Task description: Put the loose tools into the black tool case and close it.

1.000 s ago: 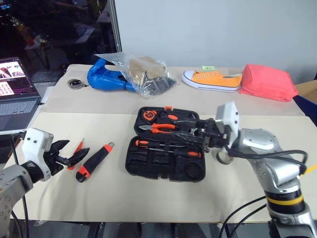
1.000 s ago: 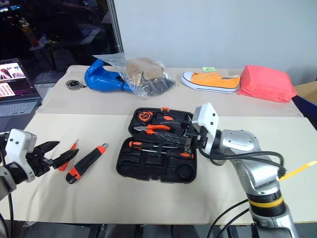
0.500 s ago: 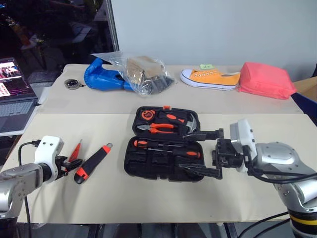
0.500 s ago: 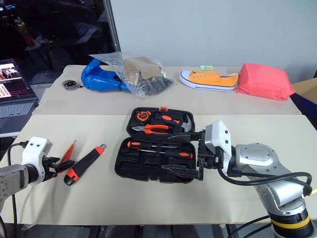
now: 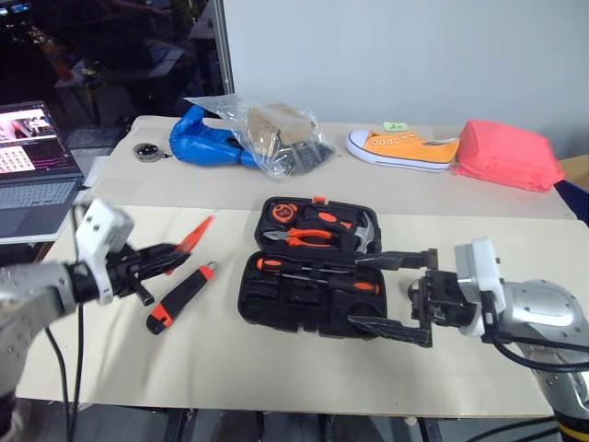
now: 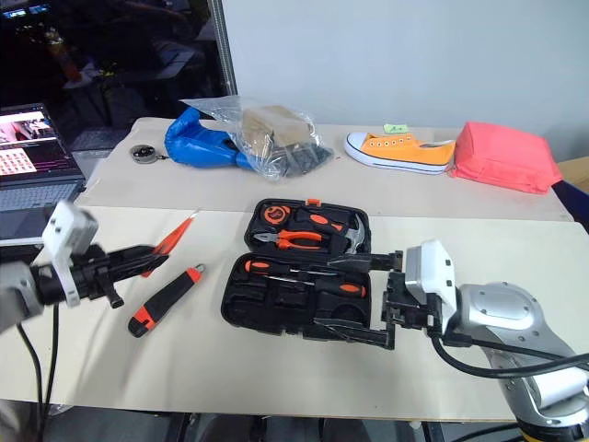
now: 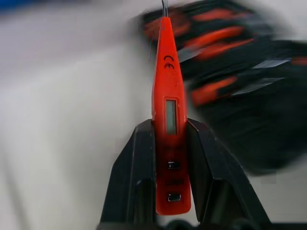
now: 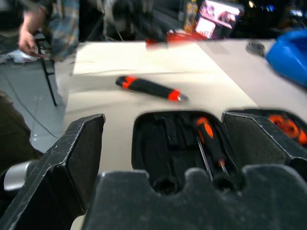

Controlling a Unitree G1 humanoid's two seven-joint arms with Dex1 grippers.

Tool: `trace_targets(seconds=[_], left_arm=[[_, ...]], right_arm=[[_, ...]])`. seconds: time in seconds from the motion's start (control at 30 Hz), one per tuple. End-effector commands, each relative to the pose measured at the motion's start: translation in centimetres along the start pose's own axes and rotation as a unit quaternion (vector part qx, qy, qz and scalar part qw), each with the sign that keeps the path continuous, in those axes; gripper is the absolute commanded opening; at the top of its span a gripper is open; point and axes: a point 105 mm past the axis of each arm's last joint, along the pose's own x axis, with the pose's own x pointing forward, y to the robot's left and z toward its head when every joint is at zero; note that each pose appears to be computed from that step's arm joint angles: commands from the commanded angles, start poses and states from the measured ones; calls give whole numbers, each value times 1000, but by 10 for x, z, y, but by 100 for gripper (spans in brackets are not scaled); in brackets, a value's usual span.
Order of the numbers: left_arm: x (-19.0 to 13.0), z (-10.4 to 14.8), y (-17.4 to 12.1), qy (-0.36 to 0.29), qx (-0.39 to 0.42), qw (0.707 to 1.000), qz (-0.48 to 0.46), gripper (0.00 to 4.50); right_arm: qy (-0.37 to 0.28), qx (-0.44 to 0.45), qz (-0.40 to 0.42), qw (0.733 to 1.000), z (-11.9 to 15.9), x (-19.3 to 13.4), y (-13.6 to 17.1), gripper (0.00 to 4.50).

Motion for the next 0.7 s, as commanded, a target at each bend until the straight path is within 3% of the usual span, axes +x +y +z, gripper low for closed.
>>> trace_targets(seconds=[0.03,0.3,0.7], left_arm=[[45,-11,-3,55,82,989,-115,66],[121,-29,15,139,182,954,-194,66],[126,-42,-6,176,167,942,-230,66]], right_arm=[[8,-26,-23,999,8,-19,4,450],[66,-22,-86,994,-1,-51,8,450],[73,-18,-101,992,0,-52,17,450]])
